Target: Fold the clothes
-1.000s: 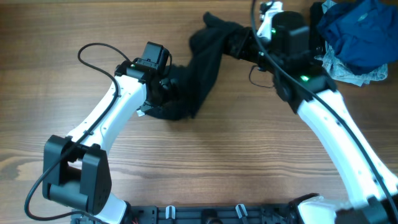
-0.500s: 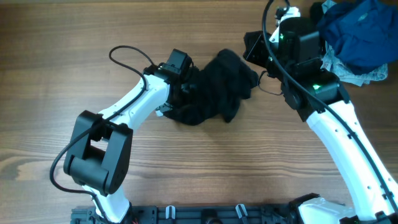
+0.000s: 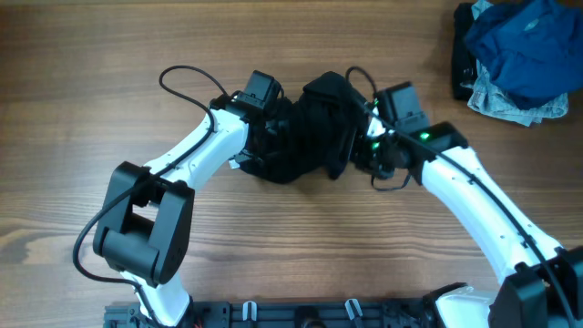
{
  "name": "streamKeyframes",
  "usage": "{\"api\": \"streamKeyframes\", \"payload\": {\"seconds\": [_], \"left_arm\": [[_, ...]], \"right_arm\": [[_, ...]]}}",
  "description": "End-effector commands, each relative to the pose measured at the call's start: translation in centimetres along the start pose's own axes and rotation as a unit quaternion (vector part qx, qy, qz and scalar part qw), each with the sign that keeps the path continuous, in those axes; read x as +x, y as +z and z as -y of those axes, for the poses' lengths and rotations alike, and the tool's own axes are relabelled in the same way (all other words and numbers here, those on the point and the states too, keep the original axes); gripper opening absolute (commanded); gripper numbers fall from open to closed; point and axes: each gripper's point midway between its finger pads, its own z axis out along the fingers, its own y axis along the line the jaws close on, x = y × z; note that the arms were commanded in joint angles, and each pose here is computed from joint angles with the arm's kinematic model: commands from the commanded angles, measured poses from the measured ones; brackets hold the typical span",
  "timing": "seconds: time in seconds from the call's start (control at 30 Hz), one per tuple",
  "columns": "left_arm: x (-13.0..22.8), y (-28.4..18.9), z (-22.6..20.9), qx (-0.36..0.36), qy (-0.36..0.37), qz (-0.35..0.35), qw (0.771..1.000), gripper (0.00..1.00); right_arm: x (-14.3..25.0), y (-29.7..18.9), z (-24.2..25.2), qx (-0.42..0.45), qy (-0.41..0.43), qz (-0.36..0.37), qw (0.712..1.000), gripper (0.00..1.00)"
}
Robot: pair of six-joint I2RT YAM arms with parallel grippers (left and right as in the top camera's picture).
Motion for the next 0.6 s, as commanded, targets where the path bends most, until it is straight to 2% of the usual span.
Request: {"api": "streamKeyframes", "payload": {"seconds": [0.0, 0.13, 0.27, 0.4, 0.43, 0.57], "left_arm": [[-0.7, 0.2, -1.2, -0.013, -0.019, 0.005, 1.0, 1.0], [-1.8, 0.1, -2.4, -0.013, -0.054, 0.011, 0.998, 1.0], [-2.2, 0.0, -2.9, -0.014, -0.062, 0.013, 0.998, 1.0], [-2.4, 0.0, -2.8, -0.012, -0.062, 0.016, 0.998, 1.0], [-2.3, 0.0, -2.8, -0.012, -0.061, 0.015, 0.998, 1.0], [-2.3, 0.0, -2.8, -0.012, -0.061, 0.015, 0.998, 1.0]], "right_arm": [[4.0, 3.5, 0.7, -0.021, 0.051, -0.047, 0.997, 0.68], [3.5, 5.8, 2.9, 0.02, 0.092, -0.036, 0.995, 0.68], [2.9, 8.7, 3.4, 0.018, 0.079, -0.043, 0.996, 0.7], [1.5, 8.6, 4.0, 0.016, 0.088, -0.024, 0.996, 0.73], [0.9, 8.5, 4.4, 0.015, 0.092, -0.017, 0.995, 0.66], [0.7, 8.4, 4.7, 0.015, 0.09, -0.016, 0.996, 0.18]]}}
